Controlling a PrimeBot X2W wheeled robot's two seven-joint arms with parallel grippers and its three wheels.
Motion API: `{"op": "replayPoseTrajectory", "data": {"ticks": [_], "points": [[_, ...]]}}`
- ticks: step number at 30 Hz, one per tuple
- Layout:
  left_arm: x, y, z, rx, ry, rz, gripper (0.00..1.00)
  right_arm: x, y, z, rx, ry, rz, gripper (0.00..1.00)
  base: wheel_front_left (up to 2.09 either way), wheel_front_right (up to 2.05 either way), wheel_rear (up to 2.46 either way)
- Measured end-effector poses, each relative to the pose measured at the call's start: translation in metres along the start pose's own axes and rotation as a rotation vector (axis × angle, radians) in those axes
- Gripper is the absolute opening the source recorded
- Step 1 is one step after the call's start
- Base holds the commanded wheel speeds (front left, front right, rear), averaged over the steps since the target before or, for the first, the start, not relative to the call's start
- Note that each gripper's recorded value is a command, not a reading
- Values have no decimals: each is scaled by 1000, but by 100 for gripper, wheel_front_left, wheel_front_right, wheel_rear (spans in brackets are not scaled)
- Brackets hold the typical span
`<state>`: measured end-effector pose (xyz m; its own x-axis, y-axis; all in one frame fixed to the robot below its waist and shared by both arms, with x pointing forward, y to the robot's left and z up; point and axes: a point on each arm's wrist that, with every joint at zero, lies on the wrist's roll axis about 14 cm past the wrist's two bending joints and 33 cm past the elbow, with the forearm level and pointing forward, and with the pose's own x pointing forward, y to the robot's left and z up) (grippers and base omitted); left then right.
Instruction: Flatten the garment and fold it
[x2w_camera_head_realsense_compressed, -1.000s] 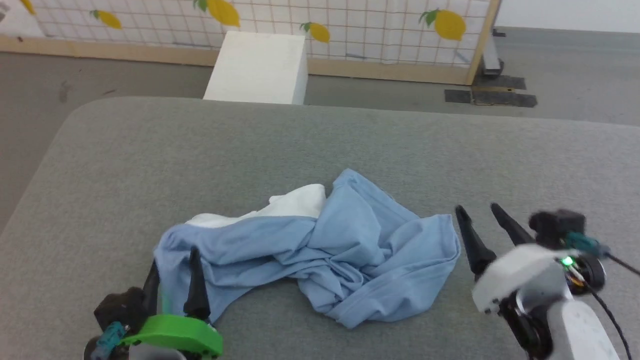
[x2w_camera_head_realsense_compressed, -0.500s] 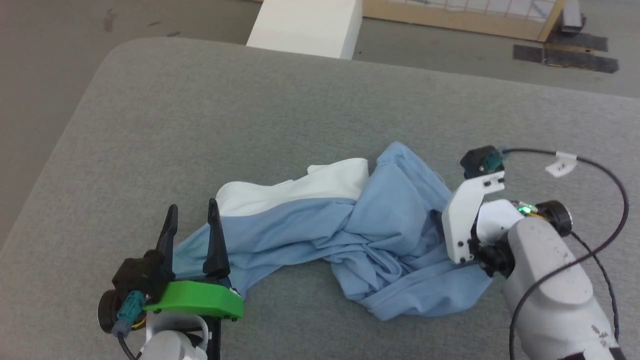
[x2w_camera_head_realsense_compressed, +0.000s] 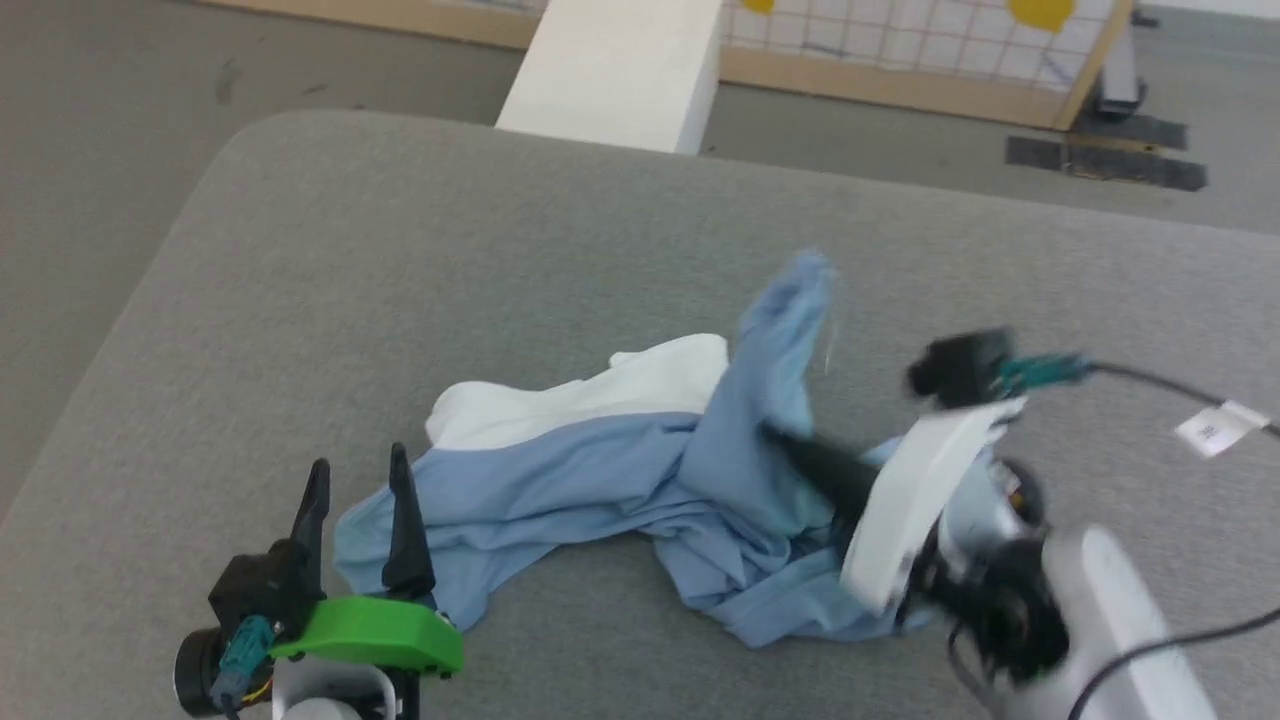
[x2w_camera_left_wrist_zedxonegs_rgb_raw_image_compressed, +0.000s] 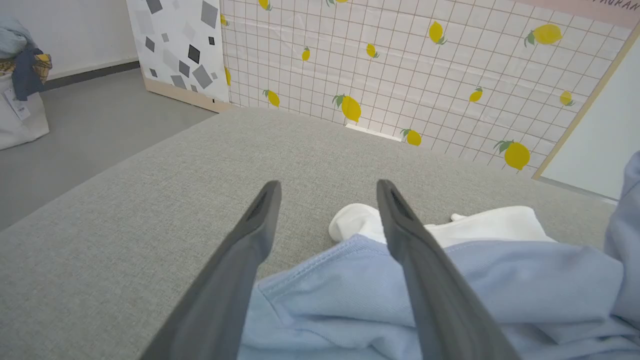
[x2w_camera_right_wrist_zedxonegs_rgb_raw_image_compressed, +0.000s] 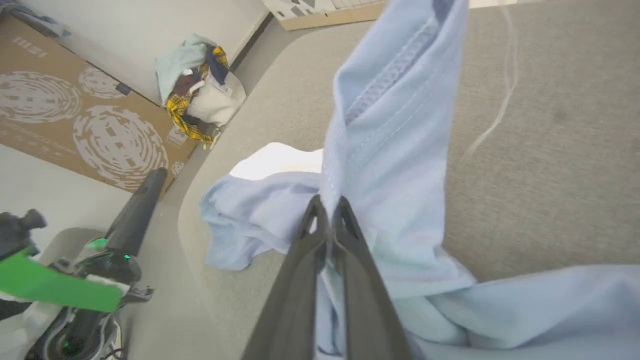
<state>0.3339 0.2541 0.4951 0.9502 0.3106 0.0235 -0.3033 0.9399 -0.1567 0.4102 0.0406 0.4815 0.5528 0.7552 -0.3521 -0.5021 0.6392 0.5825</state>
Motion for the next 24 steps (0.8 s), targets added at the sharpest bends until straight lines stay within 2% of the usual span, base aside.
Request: {"op": "replayPoseTrajectory", "data": {"ticks": [3, 6, 9, 11, 14, 15, 16, 17, 21, 24], "points": [[3, -10, 1, -8, -5, -33, 100, -36, 35, -31, -33, 98, 82, 0, 0, 0, 0], [7, -24, 3, -14, -16, -78, 100, -74, 37, -82, -22, 280, 72, 0, 0, 0, 0], [10, -40, 4, -26, -23, -126, 100, -112, 23, -138, 44, 465, -12, 0, 0, 0, 0], [11, -49, 5, -32, -27, -152, 100, -133, 8, -161, 64, 537, -103, 0, 0, 0, 0], [12, -59, 8, -38, -33, -182, 100, -151, -14, -174, 75, 552, -243, 0, 0, 0, 0], [12, -62, 8, -40, -36, -190, 100, -153, -19, -173, 75, 528, -276, 38, 0, 0, 0], [12, -64, 9, -42, -39, -196, 100, -153, -22, -169, 71, 493, -301, 91, 0, 0, 0], [12, -65, 10, -43, -40, -200, 100, -152, -24, -164, 68, 463, -318, 100, 0, 0, 0], [11, -66, 9, -43, -38, -205, 100, -144, -32, -132, 29, 271, -356, 100, 0, 0, 0], [8, -67, 6, -43, -28, -213, 100, -138, -41, -79, -32, 29, -375, 100, 0, 0, 0]]}}
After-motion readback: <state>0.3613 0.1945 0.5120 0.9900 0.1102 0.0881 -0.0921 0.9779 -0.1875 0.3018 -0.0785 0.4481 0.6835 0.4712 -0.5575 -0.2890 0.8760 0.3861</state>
